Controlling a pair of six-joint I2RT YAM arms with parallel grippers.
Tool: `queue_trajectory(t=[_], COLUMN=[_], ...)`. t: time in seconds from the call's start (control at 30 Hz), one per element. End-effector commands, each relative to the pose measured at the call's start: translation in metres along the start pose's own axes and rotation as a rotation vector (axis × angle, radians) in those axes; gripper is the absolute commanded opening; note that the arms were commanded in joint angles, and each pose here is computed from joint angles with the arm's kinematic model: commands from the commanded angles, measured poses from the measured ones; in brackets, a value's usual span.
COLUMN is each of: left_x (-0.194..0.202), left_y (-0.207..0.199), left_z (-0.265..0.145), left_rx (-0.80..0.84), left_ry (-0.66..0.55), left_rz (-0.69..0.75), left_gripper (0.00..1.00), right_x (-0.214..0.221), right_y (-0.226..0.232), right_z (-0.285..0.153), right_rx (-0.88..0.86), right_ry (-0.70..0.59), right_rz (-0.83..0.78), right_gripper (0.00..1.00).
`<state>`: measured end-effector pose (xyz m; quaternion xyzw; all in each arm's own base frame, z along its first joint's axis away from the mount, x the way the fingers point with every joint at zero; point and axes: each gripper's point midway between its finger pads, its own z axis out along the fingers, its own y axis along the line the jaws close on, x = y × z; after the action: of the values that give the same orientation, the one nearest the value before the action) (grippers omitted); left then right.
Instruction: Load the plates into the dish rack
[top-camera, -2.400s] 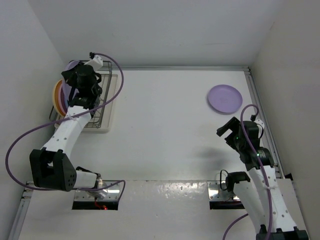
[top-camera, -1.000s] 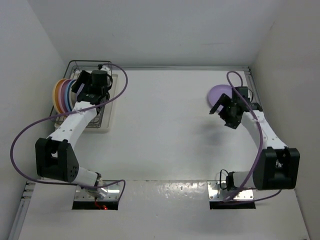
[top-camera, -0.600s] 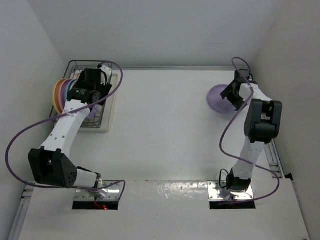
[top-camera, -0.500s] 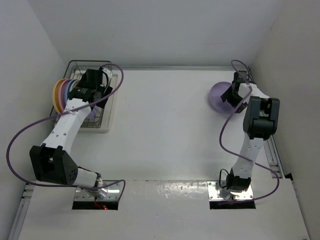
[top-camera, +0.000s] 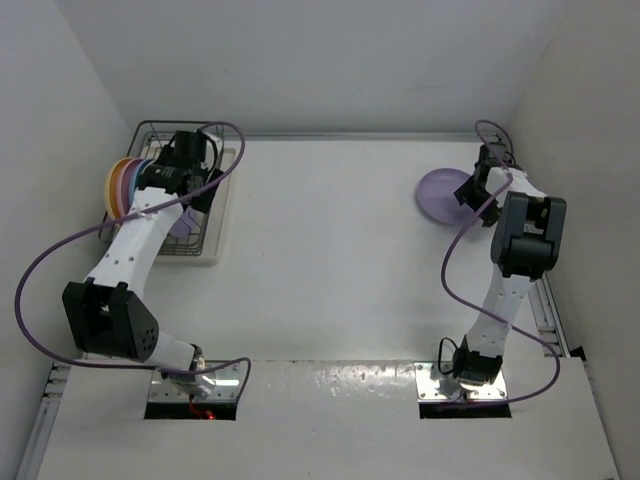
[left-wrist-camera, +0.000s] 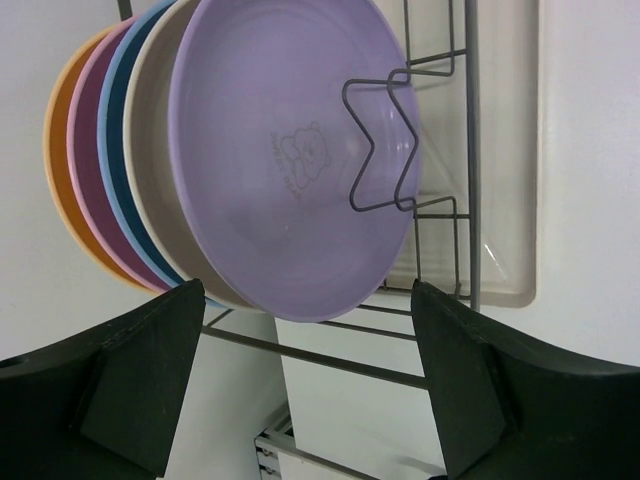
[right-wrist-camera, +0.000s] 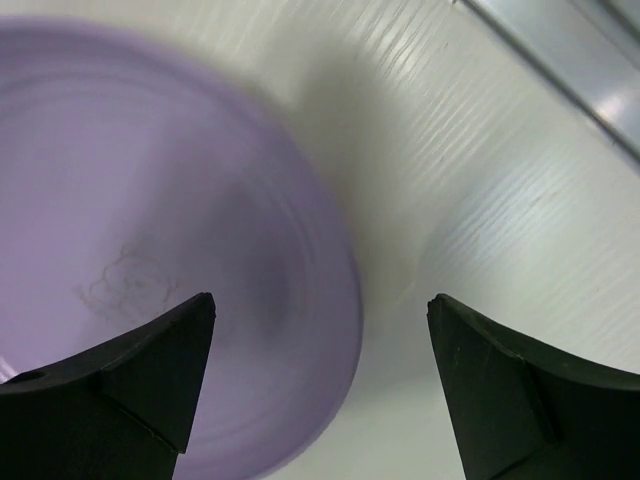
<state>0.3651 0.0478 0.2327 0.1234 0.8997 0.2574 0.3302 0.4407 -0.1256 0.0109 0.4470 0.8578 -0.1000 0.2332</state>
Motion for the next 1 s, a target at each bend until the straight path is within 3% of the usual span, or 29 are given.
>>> queue_trajectory(t=[0.0,0.1,0.2,0.23,0.37,0.43,0.5,0.57,0.6,0.67,0.7,0.77,0.97], left_x=[-0.005,-0.009,-0.012,-0.016,-0.020,-0.028,-0.035,-0.040,-0.042,-0.045,-0.046,-0.047,-0.056], left_y=[0.015,0.017,0.016,0.015,0.001,-0.010,-0.024,-0.050,-0.061,-0.089,-0.103,-0.124,-0.164], left_z=[-0.003,-0.007,-0.009,-0.013,-0.021,-0.030,-0.038,-0.052,-0.060,-0.074,-0.083,-0.094,-0.119], left_rx=[-0.045,-0.035,-0.017,-0.013,0.045,0.114,0.194,0.328,0.380,0.524,0.574,0.677,0.884], left_ry=[-0.002,-0.012,-0.020,-0.030,-0.049,-0.094,-0.136,-0.185,-0.215,-0.262,-0.278,-0.308,-0.374], left_rz=[-0.038,-0.042,-0.033,-0.028,-0.048,-0.077,-0.084,-0.065,-0.021,0.045,0.081,0.116,0.145], left_gripper=[0.89,0.89,0.89,0.89,0.91,0.98,0.98,0.98,0.98,0.98,0.98,0.98,0.97], right_x=[-0.018,-0.004,-0.002,-0.002,0.003,0.009,0.014,0.041,0.047,0.092,0.095,0.144,0.222], right_y=[-0.006,0.002,0.016,0.032,0.089,0.130,0.153,0.174,0.187,0.194,0.186,0.177,0.109], right_z=[0.014,0.031,0.036,0.034,0.004,-0.030,-0.071,-0.113,-0.158,-0.185,-0.219,-0.233,-0.288], right_rx=[0.001,-0.034,-0.075,-0.148,-0.317,-0.385,-0.423,-0.500,-0.599,-0.678,-0.743,-0.784,-0.949], right_ry=[0.010,0.086,0.080,0.077,0.081,0.027,-0.040,-0.077,-0.140,-0.137,-0.176,-0.151,-0.148], right_rz=[0.065,0.079,0.082,0.079,-0.033,-0.188,-0.266,-0.370,-0.394,-0.488,-0.499,-0.585,-0.658], right_gripper=[0.87,0.73,0.27,0.01,0.00,0.00,0.00,0.00,0.00,0.00,0.00,0.00,0.00])
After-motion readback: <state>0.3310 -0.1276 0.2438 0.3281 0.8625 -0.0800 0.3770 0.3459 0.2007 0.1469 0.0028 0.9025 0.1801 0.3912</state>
